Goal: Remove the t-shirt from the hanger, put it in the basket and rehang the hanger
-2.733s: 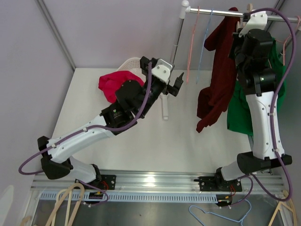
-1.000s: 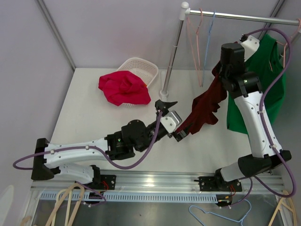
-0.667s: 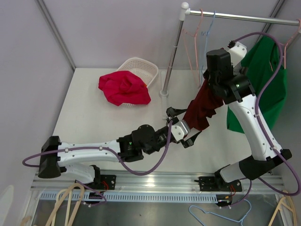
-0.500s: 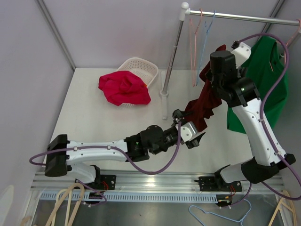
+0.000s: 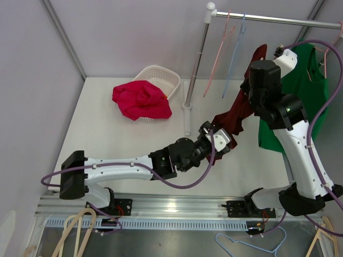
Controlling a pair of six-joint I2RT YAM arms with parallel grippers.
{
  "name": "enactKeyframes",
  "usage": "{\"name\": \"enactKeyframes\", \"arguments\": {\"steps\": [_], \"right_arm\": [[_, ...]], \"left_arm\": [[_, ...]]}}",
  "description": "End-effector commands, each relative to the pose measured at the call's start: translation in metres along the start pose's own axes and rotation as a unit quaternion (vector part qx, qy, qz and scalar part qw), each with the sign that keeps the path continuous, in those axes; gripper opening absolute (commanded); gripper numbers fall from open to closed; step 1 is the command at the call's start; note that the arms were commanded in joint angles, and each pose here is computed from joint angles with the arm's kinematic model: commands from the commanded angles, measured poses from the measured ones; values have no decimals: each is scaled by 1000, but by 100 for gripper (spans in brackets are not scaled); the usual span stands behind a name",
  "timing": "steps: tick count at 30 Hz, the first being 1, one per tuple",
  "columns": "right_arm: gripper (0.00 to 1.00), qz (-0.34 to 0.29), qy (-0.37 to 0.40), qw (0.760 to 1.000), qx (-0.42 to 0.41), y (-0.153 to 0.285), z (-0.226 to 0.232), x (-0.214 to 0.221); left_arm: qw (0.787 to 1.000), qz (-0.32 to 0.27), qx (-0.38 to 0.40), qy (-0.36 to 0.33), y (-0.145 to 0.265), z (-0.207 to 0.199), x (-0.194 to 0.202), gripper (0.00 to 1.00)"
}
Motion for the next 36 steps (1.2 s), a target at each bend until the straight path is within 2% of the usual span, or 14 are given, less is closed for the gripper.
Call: {"name": "enactKeyframes", "arguments": {"steps": [1,3,4,5,7,8,10,11,12,20,24,29,36], "right_arm": [[0,-29,-45,998,-41,16,12,-25],[0,-29,-45,998,-42,17,12,-25],[0,-30,-46,998,-43,17,13,-26],[0,-31,-43,998,-42,17,12,-25],[0,-35,-44,997,-43,17,12,-27],[0,-38,-40,998,-39,16,12,-28],[0,-43,-40,997,-40,16,13,-29],[0,-46,-39,997,-40,16,13,-31],[0,-51,-35,998,-35,15,13,-32],[0,-79,-12,997,17,-5,1,-35],[0,-76,-15,997,30,-22,-10,-37],[0,-74,-16,996,42,-35,-23,-42],[0,-53,-17,998,35,-39,-28,-42]], "left_arm": [[999,7,-36,14,-9,12,-6,70],[999,10,-39,12,-10,13,-4,73],[999,12,-32,10,-11,11,-3,68],[1000,11,-26,10,-12,10,-3,54],[1000,12,-15,10,-14,6,-3,41],[1000,17,-13,10,-14,5,-2,30],[1000,21,-6,11,-14,2,0,20],[1000,25,1,9,-13,1,1,7],[1000,25,5,8,-12,0,0,1],[999,-20,35,15,34,-6,-44,1],[996,-23,59,58,61,-25,-54,1],[992,-11,104,76,89,-67,-36,1],[985,21,147,82,101,-111,-3,1]]}}
Point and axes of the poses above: each gripper's point midway between its finger pads, its own y axis back along the fingers, its own z axis along the line the jaws close on, x = y × z, the point moved 5 cm from there along y, back along the fingers, and after that the axes turned 12 degrees about -y, right-handed, at the moved point
